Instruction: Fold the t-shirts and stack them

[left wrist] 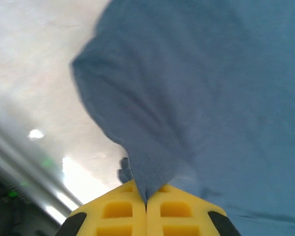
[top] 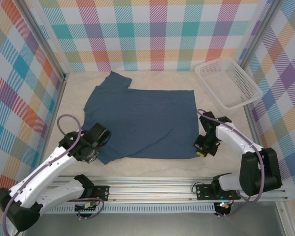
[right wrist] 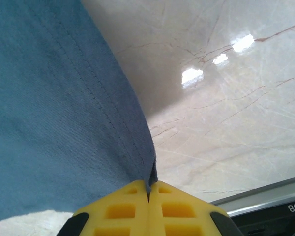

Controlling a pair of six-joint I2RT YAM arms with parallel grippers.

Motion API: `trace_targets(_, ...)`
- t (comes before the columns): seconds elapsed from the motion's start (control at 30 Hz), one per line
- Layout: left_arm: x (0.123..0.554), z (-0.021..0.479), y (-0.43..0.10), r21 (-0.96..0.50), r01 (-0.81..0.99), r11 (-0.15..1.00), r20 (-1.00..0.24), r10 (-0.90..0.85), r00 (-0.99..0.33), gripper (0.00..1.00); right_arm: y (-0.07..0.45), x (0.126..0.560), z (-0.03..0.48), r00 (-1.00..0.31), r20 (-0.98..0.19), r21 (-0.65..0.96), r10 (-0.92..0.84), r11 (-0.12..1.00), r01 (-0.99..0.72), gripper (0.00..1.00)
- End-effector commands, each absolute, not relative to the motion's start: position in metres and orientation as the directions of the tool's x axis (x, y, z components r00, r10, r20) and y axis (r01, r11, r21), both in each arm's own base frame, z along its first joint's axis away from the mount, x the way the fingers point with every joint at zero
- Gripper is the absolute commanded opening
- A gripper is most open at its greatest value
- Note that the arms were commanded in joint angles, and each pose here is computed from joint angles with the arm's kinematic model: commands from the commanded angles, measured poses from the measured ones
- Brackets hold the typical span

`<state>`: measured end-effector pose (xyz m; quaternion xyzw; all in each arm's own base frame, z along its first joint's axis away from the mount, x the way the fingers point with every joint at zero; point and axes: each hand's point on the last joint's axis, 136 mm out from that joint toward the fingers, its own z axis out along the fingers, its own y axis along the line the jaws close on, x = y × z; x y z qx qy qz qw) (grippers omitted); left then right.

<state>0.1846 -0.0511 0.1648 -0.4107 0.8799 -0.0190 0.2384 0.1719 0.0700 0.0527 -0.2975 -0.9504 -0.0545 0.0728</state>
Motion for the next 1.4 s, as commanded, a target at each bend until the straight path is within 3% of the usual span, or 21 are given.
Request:
trace_targets(0.0, 0.231, 0.182, -0.061, -0.296, -0.652, 0.698, -0.456, -0.703, -0.546, 0.0, 0.067, 0.172, 0.052, -0.754, 0.206, 0.044, 0.624, 0.764, 0.644, 0.0)
trace_targets(0.27, 0.306, 0.186, -0.068, -0.308, -0.591, 0.745, -0.443, -0.662, -0.604, 0.0, 0.073, 0.218, 0.067, -0.76, 0.201, 0.101, 0.618, 0.759, 0.643, 0.0)
trace_targets(0.57, 0.35, 0.187, -0.045, -0.242, -0.602, 0.761, -0.476, -0.634, -0.61, 0.0, 0.07, 0.258, 0.072, -0.759, 0.189, 0.122, 0.622, 0.753, 0.647, 0.0)
trace_targets(1.37, 0.388, 0.179, -0.02, -0.173, -0.604, 0.778, -0.505, -0.597, -0.624, 0.0, 0.063, 0.306, 0.062, -0.75, 0.147, 0.077, 0.645, 0.748, 0.659, 0.0)
